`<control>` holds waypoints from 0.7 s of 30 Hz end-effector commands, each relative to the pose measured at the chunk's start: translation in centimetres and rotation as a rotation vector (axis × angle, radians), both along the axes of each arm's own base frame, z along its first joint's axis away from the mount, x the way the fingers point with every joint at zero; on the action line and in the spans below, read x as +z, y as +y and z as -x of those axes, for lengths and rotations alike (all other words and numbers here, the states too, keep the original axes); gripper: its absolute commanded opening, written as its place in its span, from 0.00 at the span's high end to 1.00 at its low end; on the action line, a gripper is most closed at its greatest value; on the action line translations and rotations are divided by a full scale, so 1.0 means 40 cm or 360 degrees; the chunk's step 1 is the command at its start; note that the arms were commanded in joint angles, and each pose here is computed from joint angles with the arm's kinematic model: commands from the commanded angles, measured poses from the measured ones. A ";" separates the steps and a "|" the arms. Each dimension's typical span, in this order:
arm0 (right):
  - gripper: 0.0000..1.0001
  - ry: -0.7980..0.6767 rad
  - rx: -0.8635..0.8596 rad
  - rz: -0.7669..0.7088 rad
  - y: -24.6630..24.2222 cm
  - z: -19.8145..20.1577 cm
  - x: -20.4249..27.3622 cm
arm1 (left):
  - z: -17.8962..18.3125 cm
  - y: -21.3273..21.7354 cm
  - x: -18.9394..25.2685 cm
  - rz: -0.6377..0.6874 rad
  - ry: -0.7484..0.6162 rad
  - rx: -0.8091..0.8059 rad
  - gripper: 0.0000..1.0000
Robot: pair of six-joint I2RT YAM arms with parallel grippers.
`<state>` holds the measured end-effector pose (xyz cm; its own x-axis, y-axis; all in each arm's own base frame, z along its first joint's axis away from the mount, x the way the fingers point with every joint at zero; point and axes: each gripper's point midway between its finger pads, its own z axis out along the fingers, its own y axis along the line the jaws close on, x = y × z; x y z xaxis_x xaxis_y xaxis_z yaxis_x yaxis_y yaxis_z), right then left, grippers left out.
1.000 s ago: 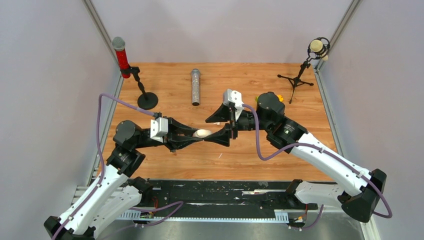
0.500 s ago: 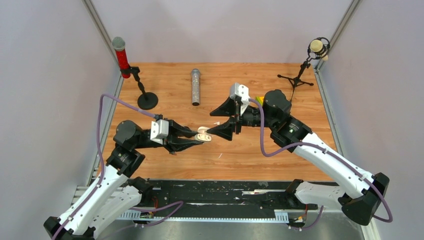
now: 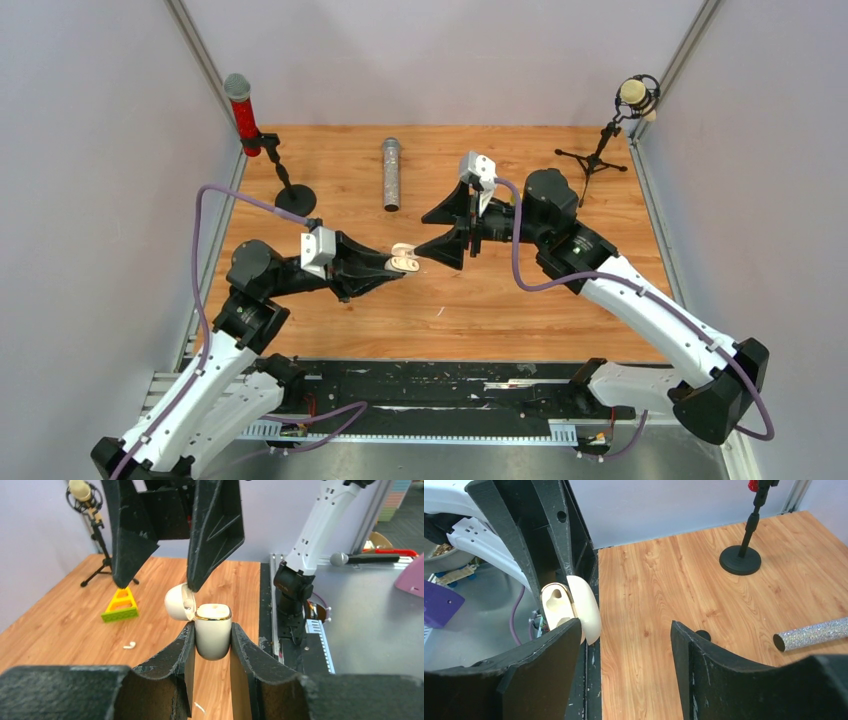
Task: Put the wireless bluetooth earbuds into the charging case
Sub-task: Open the charging case.
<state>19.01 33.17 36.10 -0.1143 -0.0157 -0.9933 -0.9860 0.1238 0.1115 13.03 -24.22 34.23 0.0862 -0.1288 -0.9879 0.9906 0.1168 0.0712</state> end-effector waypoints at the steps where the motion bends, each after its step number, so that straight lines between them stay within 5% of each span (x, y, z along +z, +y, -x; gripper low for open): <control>1: 0.33 -0.0005 0.0056 -0.0082 0.004 -0.002 0.058 | -0.030 0.011 -0.015 0.0041 0.0186 0.0104 1.00; 10: 0.31 -0.0018 0.0007 -0.0136 -0.014 -0.002 0.101 | -0.079 0.026 -0.041 0.0072 0.0302 0.0255 1.00; 15: 0.26 0.0130 -0.0567 -0.0154 -0.116 -0.151 0.096 | -0.107 0.044 -0.053 0.0118 0.0299 0.0358 1.00; 21: 0.27 0.0529 -0.1327 0.0167 -0.283 -0.371 -0.141 | -0.135 0.065 -0.067 0.0206 0.0248 0.0482 1.00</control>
